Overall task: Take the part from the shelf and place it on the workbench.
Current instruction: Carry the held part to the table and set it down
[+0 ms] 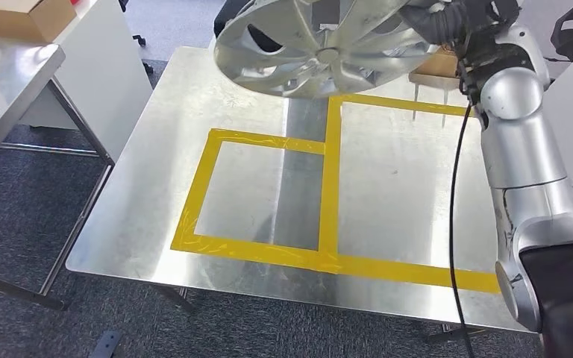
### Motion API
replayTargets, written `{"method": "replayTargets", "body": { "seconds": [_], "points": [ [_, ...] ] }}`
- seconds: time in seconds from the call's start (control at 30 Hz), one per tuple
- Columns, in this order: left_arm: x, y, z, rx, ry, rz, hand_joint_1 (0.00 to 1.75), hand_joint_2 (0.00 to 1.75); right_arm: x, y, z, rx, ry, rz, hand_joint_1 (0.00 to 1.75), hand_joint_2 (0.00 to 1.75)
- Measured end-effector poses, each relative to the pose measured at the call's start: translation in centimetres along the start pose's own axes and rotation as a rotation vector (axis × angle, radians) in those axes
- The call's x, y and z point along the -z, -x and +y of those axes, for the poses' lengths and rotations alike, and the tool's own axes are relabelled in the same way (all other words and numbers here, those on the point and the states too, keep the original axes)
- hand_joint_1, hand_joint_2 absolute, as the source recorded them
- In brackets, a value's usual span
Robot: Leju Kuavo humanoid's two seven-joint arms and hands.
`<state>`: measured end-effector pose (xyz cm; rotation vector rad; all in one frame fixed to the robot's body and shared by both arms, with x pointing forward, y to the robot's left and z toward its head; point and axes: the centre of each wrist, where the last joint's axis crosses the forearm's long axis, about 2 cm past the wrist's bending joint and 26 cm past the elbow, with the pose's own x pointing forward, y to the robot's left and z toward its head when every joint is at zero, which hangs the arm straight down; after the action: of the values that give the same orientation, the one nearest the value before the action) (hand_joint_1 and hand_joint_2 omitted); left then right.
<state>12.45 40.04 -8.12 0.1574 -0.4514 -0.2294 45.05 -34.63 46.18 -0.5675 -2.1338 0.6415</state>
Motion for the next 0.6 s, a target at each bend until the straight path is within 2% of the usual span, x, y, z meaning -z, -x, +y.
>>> {"method": "replayTargets", "body": {
  "seconds": [0.1,0.27,0.43,0.6],
  "points": [
    [0.0,-0.1,-0.1,0.02,0.012,-0.001,0.0,1.75,1.5,0.4,-2.2,-0.104,0.021,0.021,1.75,1.75],
    [0.0,-0.1,-0.1,0.028,0.017,0.0,0.0,1.75,2.0,0.6,-2.9,-0.137,0.024,0.037,1.75,1.75],
    [0.1,-0.2,-0.7,0.094,0.034,0.017,0.0,1.75,3.9,2.3,-5.2,-0.469,-0.08,0.226,1.75,1.75],
    [0.1,-0.2,-0.9,0.116,0.038,0.017,0.0,1.75,3.6,4.0,-5.4,-0.622,-0.157,0.326,1.75,1.75]
  ]
}}
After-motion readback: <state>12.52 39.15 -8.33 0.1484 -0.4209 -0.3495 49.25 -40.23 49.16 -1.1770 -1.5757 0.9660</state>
